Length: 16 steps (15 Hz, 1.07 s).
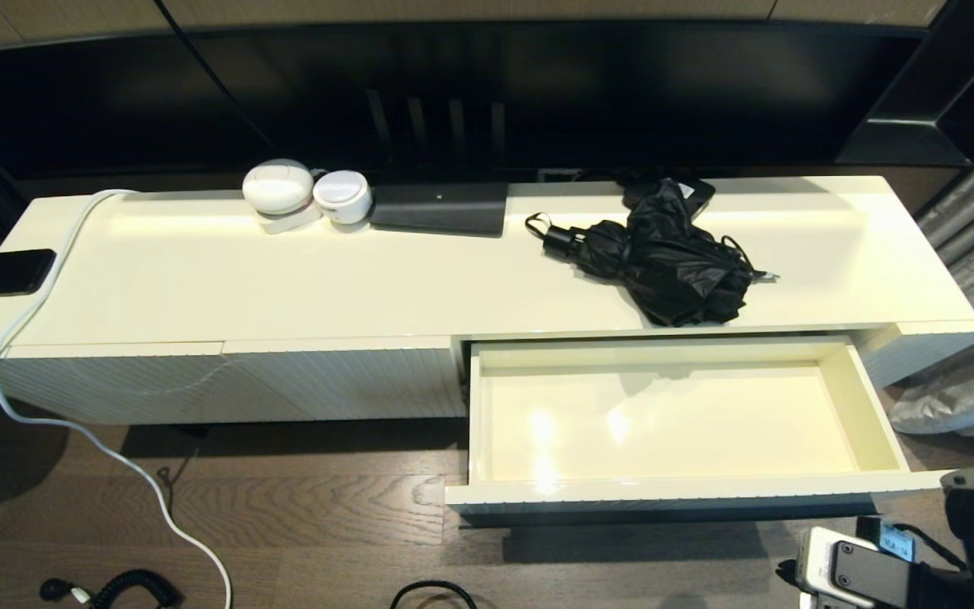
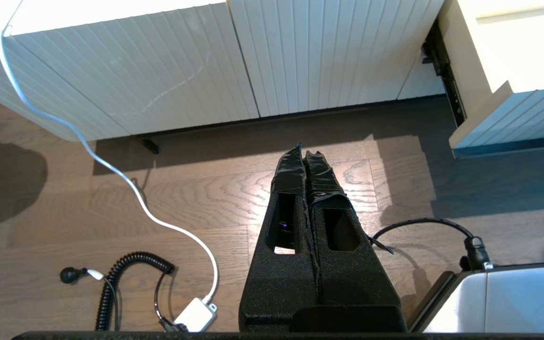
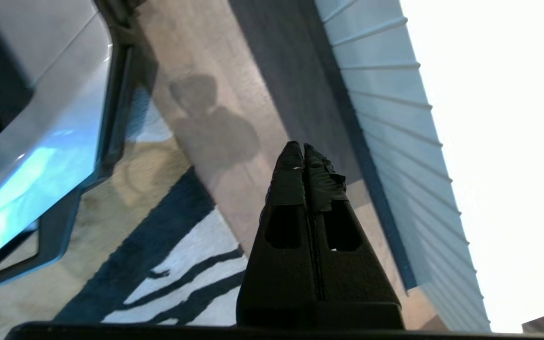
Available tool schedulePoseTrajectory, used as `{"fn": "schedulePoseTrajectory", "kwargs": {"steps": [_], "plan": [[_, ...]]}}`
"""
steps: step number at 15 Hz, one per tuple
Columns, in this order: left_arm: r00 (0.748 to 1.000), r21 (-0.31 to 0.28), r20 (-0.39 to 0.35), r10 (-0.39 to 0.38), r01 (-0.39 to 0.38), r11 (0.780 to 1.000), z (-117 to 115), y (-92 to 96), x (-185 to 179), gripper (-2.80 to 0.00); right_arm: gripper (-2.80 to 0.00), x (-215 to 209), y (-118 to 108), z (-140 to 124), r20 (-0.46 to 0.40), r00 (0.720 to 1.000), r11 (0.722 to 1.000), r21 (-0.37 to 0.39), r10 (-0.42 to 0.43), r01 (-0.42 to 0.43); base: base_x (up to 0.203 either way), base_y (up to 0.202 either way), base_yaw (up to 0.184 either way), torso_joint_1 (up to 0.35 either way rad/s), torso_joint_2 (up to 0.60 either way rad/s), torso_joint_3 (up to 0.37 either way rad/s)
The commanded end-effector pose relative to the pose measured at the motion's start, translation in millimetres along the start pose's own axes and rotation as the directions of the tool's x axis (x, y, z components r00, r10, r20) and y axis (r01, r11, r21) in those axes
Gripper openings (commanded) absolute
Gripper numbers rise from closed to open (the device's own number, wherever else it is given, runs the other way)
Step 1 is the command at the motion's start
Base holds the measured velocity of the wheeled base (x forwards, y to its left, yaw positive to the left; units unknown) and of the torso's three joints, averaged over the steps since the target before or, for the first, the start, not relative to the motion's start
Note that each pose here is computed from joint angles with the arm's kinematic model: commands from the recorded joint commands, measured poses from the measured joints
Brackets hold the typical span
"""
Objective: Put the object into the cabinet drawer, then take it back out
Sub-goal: Close the drawer
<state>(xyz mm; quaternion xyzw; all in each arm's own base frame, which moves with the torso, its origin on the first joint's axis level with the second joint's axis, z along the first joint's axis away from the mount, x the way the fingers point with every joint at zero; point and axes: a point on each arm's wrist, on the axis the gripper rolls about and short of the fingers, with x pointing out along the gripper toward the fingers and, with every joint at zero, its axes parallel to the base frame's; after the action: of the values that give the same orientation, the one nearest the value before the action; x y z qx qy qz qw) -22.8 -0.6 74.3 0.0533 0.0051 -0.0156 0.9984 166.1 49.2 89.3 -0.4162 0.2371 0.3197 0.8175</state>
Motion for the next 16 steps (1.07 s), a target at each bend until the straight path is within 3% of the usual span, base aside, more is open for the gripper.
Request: {"fn": "schedulePoseTrajectory", "kwargs": {"steps": [1,7,16], "plan": [[1.0,0.001,0.0,0.0,0.0,1.0,0.0,0.0,0.0,-2.8,-2.8,8.0,1.0,-2.2,-0.017,1.0,1.0,-0.004,0.018,-0.018,0.0,0.0,0.0,0.0,0.0,0.0],[1.0,0.001,0.001,0.0,0.0,1.0,0.1,0.0,0.0,-2.8,-2.8,29.1,0.5,-0.3,0.005,1.0,0.999,-0.054,0.006,-0.006,0.0,0.0,0.0,0.0,0.0,0.0],[1.0,0.001,0.0,0.001,-0.001,1.0,0.0,0.0,0.0,-2.8,-2.8,47.6,0.9,6.2,0.04,0.995,0.99,-0.104,-0.088,0.092,0.0,0.0,0.0,0.0,0.0,0.0]]}}
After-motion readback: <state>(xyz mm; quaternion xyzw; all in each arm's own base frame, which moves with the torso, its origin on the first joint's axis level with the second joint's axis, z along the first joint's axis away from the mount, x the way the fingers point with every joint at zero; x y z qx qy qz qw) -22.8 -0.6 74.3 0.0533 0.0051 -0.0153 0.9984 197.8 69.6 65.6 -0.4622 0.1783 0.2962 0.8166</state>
